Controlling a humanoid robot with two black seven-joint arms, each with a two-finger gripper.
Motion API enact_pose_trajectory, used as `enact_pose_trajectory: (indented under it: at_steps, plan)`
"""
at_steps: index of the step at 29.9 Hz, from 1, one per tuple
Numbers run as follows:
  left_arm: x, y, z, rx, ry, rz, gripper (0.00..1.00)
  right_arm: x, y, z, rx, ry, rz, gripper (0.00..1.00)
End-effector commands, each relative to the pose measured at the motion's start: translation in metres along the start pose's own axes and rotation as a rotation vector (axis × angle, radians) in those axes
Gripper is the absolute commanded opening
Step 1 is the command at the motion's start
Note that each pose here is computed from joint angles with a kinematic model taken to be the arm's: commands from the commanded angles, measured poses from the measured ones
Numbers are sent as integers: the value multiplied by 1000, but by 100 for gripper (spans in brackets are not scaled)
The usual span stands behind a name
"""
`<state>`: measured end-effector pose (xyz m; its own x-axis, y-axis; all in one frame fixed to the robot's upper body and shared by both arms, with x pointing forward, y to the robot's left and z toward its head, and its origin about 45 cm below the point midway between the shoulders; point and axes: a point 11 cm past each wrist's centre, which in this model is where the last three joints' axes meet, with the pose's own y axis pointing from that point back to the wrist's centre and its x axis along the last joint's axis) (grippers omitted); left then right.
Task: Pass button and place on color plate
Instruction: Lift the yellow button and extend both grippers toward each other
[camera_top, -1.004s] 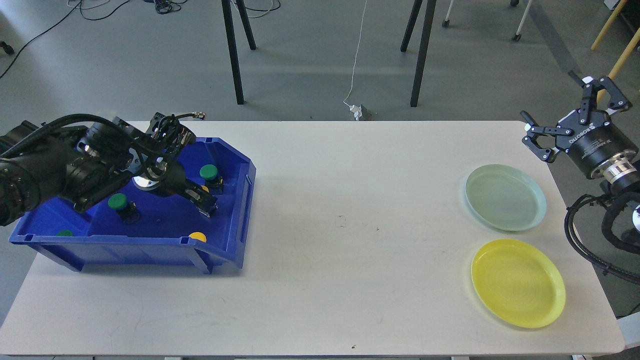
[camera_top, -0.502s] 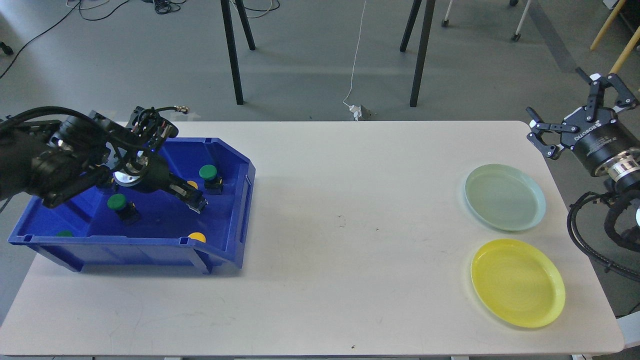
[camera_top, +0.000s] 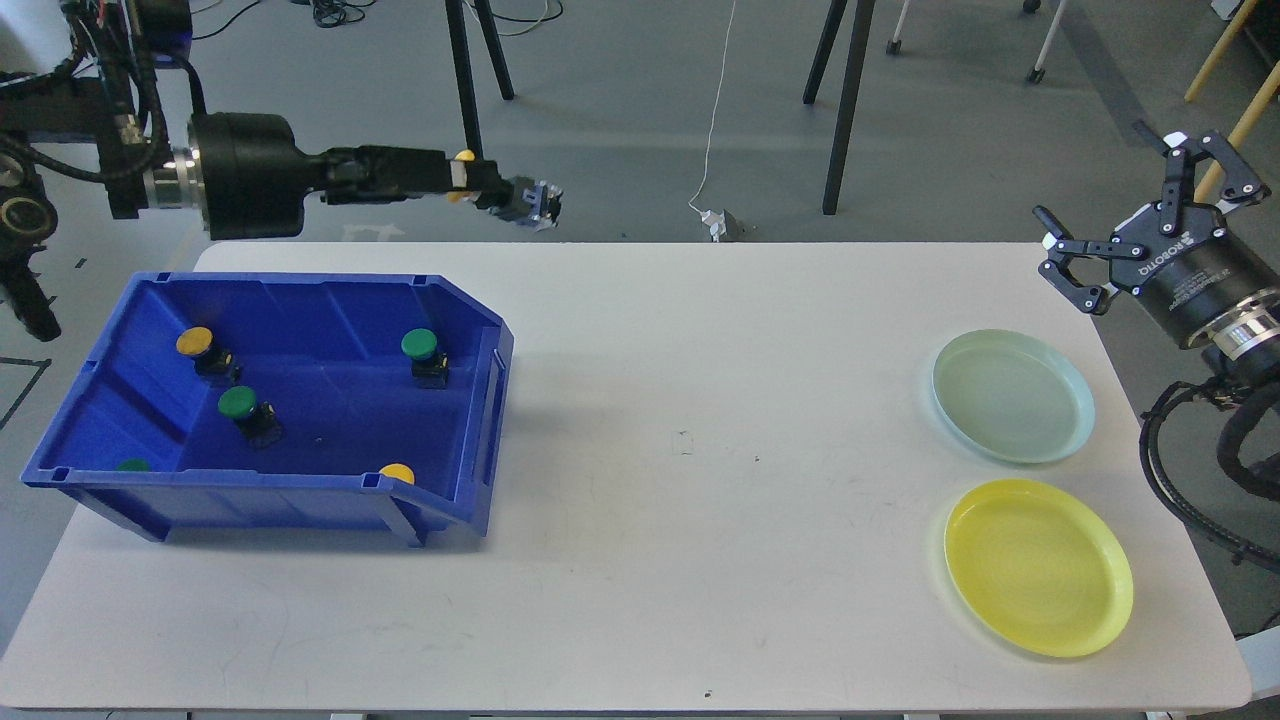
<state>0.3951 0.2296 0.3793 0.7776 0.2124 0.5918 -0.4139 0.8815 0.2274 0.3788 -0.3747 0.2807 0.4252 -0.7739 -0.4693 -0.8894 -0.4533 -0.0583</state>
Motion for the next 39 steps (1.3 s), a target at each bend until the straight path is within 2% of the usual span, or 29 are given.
enact_pose_trajectory:
  at_steps: [1,3,7,12,19,23,29,39]
  plan:
    - [-7,-43,-8,-98,168,28,6,-51,-3,6,-76,114,-167,99]
    - [-20,-66,-24,-97,221,20,6,-71,-3,15,-114,138,-231,99]
    - [-38,-90,-42,-93,283,14,6,-86,-11,21,-146,163,-285,99]
    - [-48,-97,-50,-92,315,14,6,-105,-33,32,-197,216,-362,99]
    - [-44,-97,-51,-112,344,47,6,-130,-71,83,-250,213,-448,99]
    - [-44,-95,-53,-123,362,67,6,-134,-82,93,-227,184,-449,98]
    - [-43,-95,-54,-122,362,72,7,-136,-96,88,-110,142,-413,97]
    - [-42,-94,-54,-122,363,75,7,-148,-114,112,-105,89,-402,95]
